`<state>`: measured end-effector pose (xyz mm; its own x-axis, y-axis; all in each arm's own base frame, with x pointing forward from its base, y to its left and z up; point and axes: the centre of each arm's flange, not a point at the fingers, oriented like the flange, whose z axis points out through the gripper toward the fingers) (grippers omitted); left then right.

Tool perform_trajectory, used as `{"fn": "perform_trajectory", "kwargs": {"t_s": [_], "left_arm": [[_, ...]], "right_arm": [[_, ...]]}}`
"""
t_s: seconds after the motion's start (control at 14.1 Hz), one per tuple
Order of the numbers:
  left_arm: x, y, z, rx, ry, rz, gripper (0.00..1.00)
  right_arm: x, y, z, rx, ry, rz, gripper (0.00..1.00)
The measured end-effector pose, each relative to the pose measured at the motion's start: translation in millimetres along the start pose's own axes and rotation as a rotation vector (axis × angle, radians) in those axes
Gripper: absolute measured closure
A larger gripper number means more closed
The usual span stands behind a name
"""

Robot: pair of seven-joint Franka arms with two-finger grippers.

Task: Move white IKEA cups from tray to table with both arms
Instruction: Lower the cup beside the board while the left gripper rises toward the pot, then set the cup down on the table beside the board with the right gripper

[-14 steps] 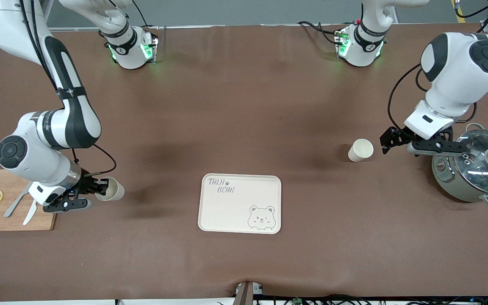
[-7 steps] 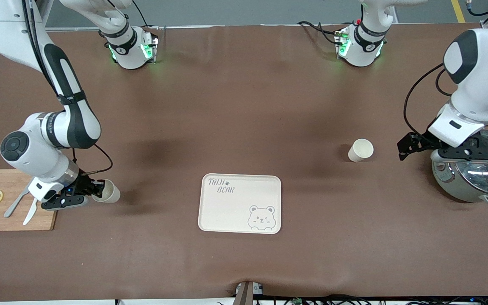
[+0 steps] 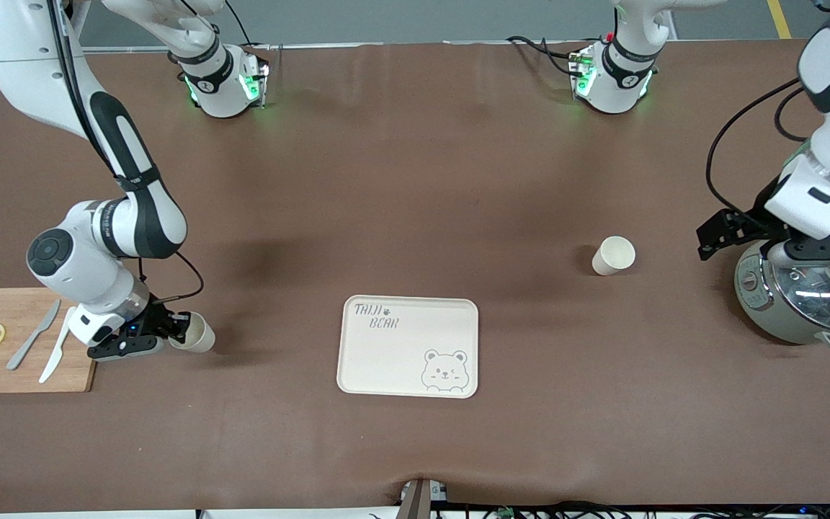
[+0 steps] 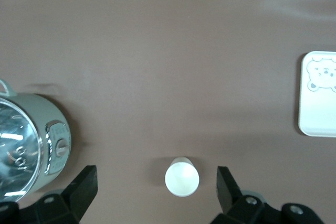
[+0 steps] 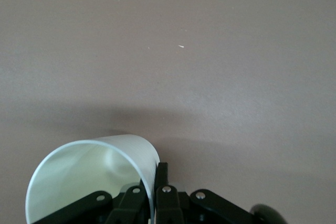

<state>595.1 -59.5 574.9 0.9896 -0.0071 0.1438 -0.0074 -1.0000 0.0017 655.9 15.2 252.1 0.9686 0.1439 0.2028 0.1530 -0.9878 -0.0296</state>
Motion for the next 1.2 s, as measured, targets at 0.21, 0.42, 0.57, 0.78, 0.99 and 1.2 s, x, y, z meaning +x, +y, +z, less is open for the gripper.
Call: {"fn": "perform_trajectory", "kwargs": {"t_s": [0.21,0.42,0.57,0.78,0.99,1.2], "left_arm": [[2,4,-29,-0.025,-0.018,-0.003,0.00],[1,-2,-48,-0.037,-0.024,-0.020,0.00],[0,-3,-56,-0.054,-0.025,-0.027,0.00],[-5,-1,-64,-0.058,-0.034,-0.024,0.00],[-10,-1,-71,-0.057,-0.044,-0.022,0.00],[-13,-2,-80,-0.054,-0.040,0.006,0.00]], "right_arm": [[-1,-4,9,0.004,0.005,-0.004,0.96],[0,-4,9,0.003,0.010,-0.005,0.96],[0,-5,10,0.003,0.016,-0.005,0.96],[0,-5,14,0.002,0.026,-0.006,0.96],[-1,-7,20,0.003,0.033,-0.007,0.96],[-2,-7,26,0.002,0.040,-0.007,0.96]]}}
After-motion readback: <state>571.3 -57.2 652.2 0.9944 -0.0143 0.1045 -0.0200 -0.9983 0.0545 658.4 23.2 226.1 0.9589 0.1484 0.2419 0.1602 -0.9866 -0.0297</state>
